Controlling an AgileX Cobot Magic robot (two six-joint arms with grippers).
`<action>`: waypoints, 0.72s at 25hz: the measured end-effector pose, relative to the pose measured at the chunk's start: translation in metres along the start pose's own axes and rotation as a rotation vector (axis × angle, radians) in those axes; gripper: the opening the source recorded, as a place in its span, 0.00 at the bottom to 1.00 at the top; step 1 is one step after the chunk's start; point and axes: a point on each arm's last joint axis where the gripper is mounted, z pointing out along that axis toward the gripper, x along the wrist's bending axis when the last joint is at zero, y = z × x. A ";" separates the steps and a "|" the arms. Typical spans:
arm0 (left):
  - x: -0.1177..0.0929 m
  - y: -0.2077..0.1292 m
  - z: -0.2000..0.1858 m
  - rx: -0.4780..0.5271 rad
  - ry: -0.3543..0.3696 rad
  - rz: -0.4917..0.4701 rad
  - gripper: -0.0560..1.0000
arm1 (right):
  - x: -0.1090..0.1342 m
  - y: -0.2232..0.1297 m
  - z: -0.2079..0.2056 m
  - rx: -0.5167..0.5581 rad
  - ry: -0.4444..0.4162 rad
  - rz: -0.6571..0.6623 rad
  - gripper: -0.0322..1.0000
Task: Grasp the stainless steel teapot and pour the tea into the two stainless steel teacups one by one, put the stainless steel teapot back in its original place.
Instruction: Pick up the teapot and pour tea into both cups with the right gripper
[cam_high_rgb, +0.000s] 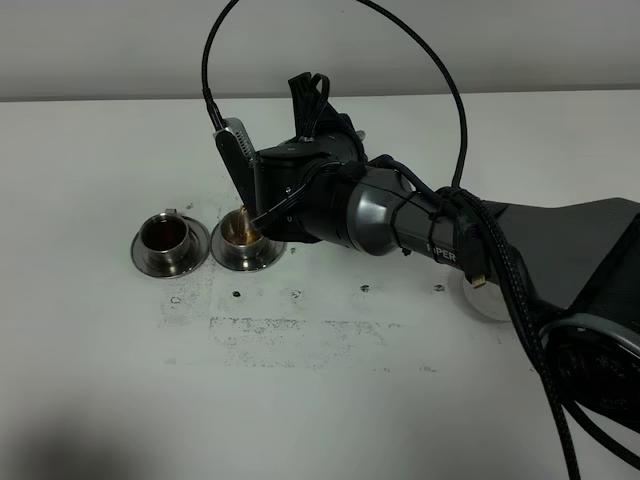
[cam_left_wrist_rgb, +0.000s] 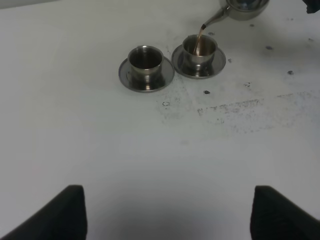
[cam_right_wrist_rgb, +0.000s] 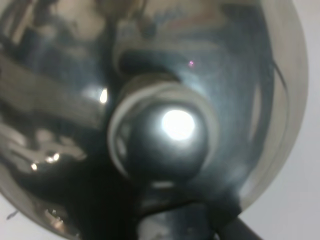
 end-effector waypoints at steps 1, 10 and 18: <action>0.000 0.000 0.000 0.000 0.000 0.000 0.67 | 0.000 0.000 0.000 0.001 -0.003 -0.002 0.19; 0.000 0.000 0.000 0.000 0.000 0.000 0.67 | -0.001 0.000 0.000 0.003 -0.009 -0.043 0.19; 0.000 0.000 0.000 0.000 0.000 0.000 0.67 | -0.001 0.000 0.000 0.003 -0.010 -0.060 0.19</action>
